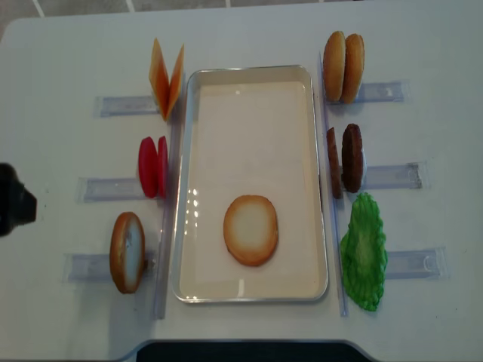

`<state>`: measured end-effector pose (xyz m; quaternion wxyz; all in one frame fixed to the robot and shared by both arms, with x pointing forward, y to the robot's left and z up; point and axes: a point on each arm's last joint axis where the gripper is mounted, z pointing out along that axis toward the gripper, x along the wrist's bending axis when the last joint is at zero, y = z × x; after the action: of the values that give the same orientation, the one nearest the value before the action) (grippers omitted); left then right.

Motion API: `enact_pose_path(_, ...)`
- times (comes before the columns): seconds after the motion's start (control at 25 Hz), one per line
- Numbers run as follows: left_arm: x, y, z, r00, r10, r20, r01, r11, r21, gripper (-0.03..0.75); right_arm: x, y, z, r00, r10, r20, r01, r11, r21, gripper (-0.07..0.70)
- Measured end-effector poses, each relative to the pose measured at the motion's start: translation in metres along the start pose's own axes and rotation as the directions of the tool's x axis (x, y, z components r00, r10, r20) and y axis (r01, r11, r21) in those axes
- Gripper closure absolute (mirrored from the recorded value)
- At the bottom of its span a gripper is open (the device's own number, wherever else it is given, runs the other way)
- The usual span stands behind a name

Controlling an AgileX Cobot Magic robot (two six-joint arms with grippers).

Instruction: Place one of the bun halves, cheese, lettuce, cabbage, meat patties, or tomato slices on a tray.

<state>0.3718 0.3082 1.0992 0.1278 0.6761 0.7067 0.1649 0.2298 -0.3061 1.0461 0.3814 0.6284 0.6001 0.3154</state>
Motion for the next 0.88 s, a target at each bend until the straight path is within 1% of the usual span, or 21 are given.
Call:
enact_pose_path(0.12, 0.001, -0.027, 0.000, 1.000, -0.001, 0.001, 0.001, 1.000, -0.027, 0.139, 0.000, 0.000, 0.000, 1.000, 0.000, 0.000, 0.000, 1.000, 0.000, 0.216)
enact_pose_path(0.32, 0.000, -0.069, 0.005, 1.000, -0.006, 0.011, 0.007, 0.992, -0.124, 0.139, 0.000, 0.000, 0.000, 1.000, 0.000, 0.000, 0.000, 1.000, 0.000, 0.216)
enact_pose_path(0.44, 0.001, -0.091, 0.007, 1.000, -0.004, 0.013, 0.007, 0.983, -0.184, 0.139, 0.000, 0.000, 0.000, 1.000, 0.000, 0.000, 0.000, 1.000, 0.000, 0.216)
enact_pose_path(0.56, 0.001, -0.111, 0.008, 1.000, 0.008, 0.011, -0.005, 0.965, -0.262, 0.139, 0.000, 0.000, 0.000, 1.000, 0.000, 0.000, 0.000, 1.000, 0.000, 0.216)
enact_pose_path(0.68, 0.001, -0.128, 0.003, 1.000, 0.009, 0.010, -0.005, 0.932, -0.361, 0.139, 0.000, 0.000, 0.000, 1.000, 0.000, 0.000, 0.000, 1.000, 0.000, 0.216)
enact_pose_path(0.8, 0.002, -0.140, -0.005, 1.000, 0.005, 0.011, 0.000, 0.881, -0.474, 0.139, 0.000, 0.000, 0.000, 1.000, 0.000, 0.000, 0.000, 1.000, 0.000, 0.216)
enact_pose_path(0.88, 0.002, -0.147, -0.007, 1.000, 0.003, 0.012, 0.003, 0.857, -0.515, 0.139, 0.000, 0.000, 0.000, 1.000, 0.000, 0.000, 0.000, 1.000, 0.000, 0.216)
